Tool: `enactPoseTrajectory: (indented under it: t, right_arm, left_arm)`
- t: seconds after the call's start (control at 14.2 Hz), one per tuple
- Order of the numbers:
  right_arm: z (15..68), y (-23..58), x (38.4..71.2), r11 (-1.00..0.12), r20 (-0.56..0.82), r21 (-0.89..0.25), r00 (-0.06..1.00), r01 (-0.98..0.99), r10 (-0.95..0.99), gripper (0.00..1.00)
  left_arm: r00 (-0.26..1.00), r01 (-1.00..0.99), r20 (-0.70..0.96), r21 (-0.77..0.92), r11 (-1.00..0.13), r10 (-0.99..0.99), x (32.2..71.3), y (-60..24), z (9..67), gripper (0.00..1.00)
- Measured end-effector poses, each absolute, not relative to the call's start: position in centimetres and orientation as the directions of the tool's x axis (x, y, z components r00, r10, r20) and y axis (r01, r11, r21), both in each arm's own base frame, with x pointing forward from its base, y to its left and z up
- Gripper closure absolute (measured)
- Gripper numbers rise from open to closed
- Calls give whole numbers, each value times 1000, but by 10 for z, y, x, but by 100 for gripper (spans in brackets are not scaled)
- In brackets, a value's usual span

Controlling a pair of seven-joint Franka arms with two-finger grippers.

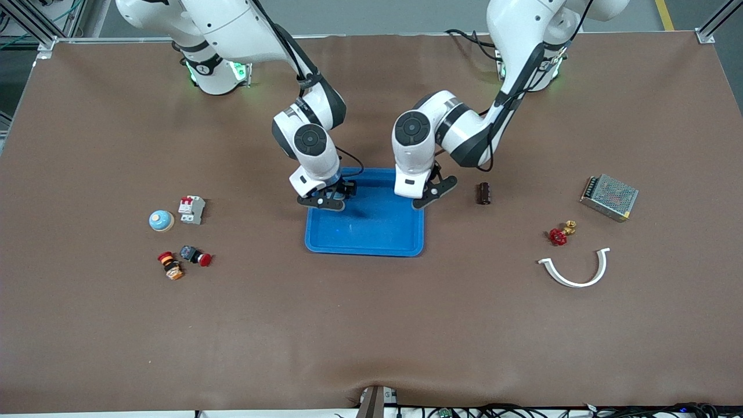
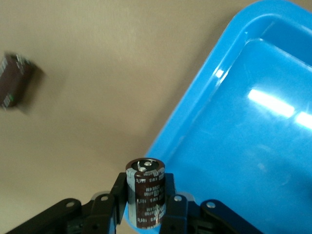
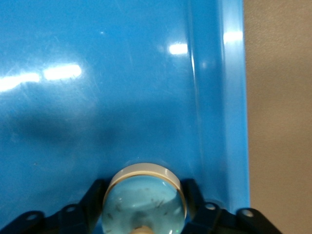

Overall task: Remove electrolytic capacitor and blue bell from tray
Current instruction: 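Lift the capacitor with the left gripper while the right gripper lifts bell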

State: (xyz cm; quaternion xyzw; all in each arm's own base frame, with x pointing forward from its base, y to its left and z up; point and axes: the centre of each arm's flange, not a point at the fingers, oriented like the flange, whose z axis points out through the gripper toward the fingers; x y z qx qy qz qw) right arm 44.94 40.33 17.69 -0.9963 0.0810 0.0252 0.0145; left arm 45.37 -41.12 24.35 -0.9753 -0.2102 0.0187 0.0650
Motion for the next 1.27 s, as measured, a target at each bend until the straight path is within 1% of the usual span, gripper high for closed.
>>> enactPoseTrajectory:
  t: [0.28, 0.63, 0.91, 1.06, 1.27]
  right_arm:
    - [177, 403, 450, -986, -50, -27, 986, -163, -161, 33]
    - [178, 404, 450, -986, -50, -27, 986, -163, -161, 33]
    - [184, 405, 452, -987, -55, -25, 986, -160, -158, 33]
    - [196, 404, 457, -987, -63, -18, 985, -161, -160, 33]
    - [226, 381, 477, -993, -103, 8, 987, -120, -120, 33]
  left_arm:
    - [979, 189, -50, -140, -972, 197, 468, -356, 253, 66]
    - [999, -5, -50, -91, -996, -1, 486, -301, 246, 66]
    - [996, -83, -46, -70, -994, -80, 506, -262, 242, 66]
    - [995, -99, -40, -64, -993, -96, 514, -249, 243, 66]
    - [993, -115, -23, -52, -992, -114, 523, -234, 243, 66]
